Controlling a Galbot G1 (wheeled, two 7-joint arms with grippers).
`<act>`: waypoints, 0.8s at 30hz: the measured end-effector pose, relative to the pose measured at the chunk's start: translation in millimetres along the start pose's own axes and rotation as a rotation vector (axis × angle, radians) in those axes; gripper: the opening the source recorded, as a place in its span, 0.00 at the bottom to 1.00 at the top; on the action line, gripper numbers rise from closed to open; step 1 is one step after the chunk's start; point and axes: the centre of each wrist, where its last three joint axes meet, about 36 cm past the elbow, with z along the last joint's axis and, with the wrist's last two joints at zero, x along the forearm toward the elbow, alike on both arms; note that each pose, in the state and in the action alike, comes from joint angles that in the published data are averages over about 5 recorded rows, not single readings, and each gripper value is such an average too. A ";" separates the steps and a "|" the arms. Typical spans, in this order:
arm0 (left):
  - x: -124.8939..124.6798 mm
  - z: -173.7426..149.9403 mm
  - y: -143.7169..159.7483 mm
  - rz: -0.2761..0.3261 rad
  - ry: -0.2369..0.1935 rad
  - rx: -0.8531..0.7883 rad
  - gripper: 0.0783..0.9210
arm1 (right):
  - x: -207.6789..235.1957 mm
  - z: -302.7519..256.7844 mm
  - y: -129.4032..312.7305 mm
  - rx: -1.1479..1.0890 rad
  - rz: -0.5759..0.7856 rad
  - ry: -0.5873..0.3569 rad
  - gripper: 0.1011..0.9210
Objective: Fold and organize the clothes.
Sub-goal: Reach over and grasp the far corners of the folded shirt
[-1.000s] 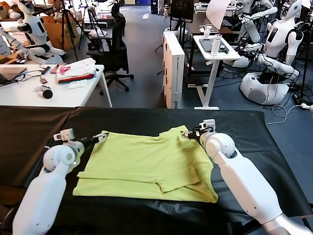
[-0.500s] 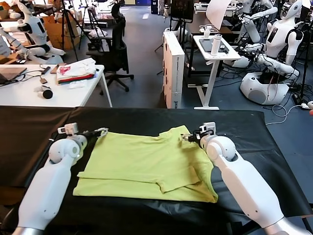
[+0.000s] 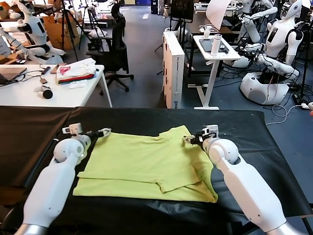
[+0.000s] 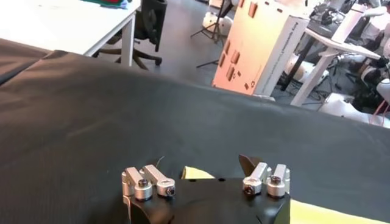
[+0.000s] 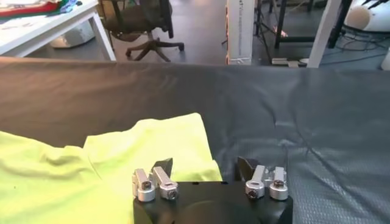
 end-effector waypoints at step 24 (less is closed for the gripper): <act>8.7 15.4 -0.9 0.013 0.015 -0.023 0.09 | 7.5 5.0 -3.2 -0.019 -0.014 -0.014 0.05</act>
